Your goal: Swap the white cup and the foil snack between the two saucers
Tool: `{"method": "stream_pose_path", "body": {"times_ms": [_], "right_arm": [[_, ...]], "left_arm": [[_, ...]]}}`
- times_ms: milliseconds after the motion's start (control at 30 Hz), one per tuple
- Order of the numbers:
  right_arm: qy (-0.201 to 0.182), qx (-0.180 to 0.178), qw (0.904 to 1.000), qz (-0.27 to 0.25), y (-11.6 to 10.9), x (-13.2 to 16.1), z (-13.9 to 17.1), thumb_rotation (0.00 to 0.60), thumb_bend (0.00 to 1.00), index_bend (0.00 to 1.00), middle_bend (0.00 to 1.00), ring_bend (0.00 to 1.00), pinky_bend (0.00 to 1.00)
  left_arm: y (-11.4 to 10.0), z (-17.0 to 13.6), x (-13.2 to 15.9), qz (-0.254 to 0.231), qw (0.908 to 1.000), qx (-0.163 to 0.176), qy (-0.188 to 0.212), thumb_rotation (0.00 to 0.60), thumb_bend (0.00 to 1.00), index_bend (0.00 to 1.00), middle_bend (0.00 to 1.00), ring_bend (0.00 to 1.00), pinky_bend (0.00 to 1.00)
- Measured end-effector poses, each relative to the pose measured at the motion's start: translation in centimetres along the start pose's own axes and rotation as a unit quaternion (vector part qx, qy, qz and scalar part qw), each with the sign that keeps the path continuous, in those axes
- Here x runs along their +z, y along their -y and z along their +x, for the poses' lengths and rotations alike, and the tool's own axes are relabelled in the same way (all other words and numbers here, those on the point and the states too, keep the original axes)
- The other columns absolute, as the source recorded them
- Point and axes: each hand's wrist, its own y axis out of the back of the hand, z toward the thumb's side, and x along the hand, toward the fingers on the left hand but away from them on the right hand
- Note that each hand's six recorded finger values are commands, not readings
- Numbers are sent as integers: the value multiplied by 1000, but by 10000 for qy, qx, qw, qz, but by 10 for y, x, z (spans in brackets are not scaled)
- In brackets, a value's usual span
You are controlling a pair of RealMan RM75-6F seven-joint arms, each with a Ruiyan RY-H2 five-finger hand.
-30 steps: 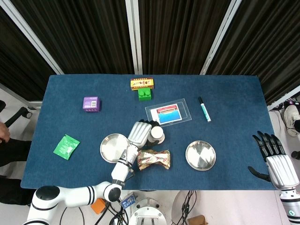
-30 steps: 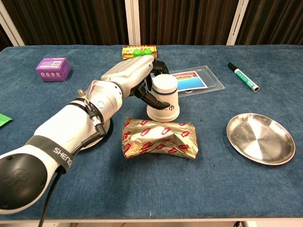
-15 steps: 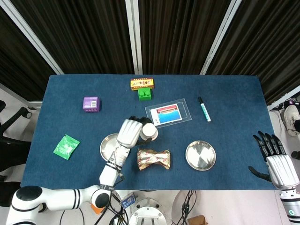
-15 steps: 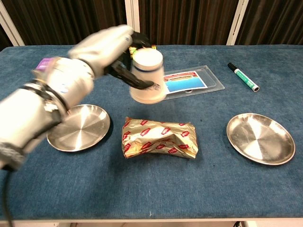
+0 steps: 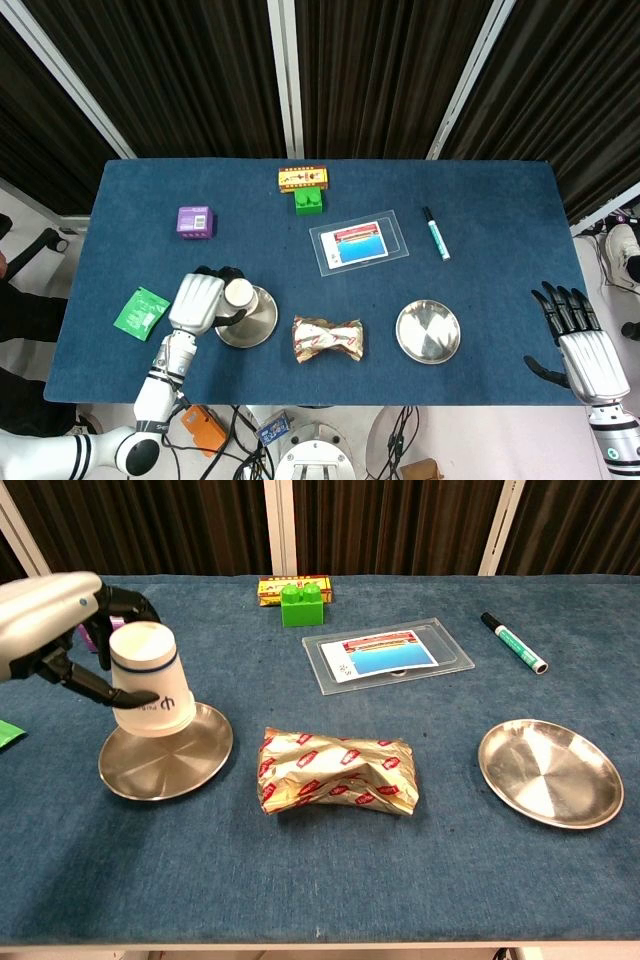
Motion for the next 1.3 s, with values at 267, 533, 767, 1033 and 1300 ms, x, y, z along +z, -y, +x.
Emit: {"method": "stream_pose_path", "body": {"times_ms": [267, 533, 767, 1033, 1300], "right_arm": [[45, -6, 10000, 5, -1, -3, -1, 600, 306, 0, 0, 0, 0], [12, 54, 10000, 33, 4, 0, -2, 600, 306, 0, 0, 0, 0], [-225, 130, 9996, 94, 16, 17, -10, 600, 306, 0, 0, 0, 0], [-1084, 569, 9923, 167, 44, 73, -45, 600, 306, 0, 0, 0, 0], [-2060, 1361, 9690, -45, 91, 174, -89, 600, 306, 0, 0, 0, 3]], "left_arm": [[23, 3, -6, -41, 9995, -312, 71, 600, 220, 450, 530, 507, 397], [23, -5, -8, 452, 9972, -518, 291, 600, 5, 134, 154, 153, 296], [2, -26, -9, 405, 9973, -468, 399, 600, 0, 115, 136, 135, 272], [-43, -69, -37, 617, 9975, 96, 326, 600, 15, 115, 136, 135, 272], [-55, -95, -82, 372, 9988, 224, -222, 600, 31, 115, 136, 135, 272]]}}
